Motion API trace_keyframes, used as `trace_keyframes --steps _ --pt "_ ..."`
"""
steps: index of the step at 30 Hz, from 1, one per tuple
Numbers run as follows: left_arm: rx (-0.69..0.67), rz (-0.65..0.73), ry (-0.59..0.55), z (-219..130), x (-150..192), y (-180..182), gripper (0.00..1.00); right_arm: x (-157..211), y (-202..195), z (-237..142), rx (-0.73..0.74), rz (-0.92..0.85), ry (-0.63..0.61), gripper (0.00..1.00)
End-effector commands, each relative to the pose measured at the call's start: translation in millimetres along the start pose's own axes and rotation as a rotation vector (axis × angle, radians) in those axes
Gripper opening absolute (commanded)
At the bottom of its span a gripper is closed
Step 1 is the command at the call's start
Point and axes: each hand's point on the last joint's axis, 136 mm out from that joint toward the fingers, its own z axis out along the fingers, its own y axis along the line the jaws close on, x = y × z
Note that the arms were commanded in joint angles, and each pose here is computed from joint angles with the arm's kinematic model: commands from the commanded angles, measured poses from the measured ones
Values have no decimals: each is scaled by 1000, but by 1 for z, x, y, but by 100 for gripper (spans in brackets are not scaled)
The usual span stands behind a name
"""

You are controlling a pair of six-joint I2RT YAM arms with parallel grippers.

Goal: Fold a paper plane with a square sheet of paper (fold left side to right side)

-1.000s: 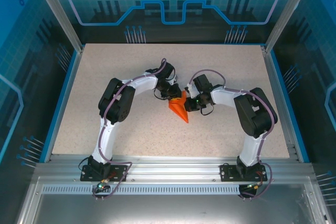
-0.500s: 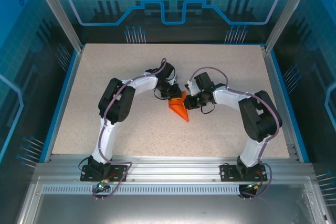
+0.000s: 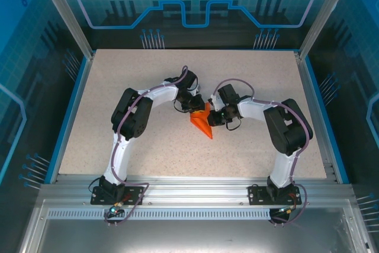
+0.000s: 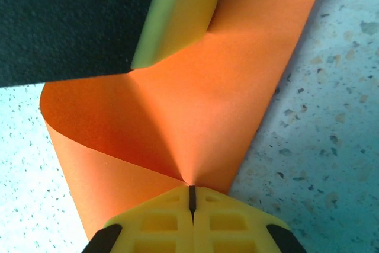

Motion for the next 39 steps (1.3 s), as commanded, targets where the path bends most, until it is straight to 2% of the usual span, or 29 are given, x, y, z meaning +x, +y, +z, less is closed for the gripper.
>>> trace_keyframes --steps 1,9,18,31,39 --pt "-100 -23 62 22 18 29 19 -4 -5 -4 14 5 -13 0" --pt "-105 -25 63 23 18 31 19 -13 -2 -17 21 -10 -45 0" --pt "-105 -25 63 23 18 31 19 -11 -5 -14 24 -1 -36 0" --pt "-104 -25 62 23 19 30 18 -2 -19 1 71 20 26 0" --pt "-106 -9 51 14 18 25 19 17 -34 7 133 52 108 0"
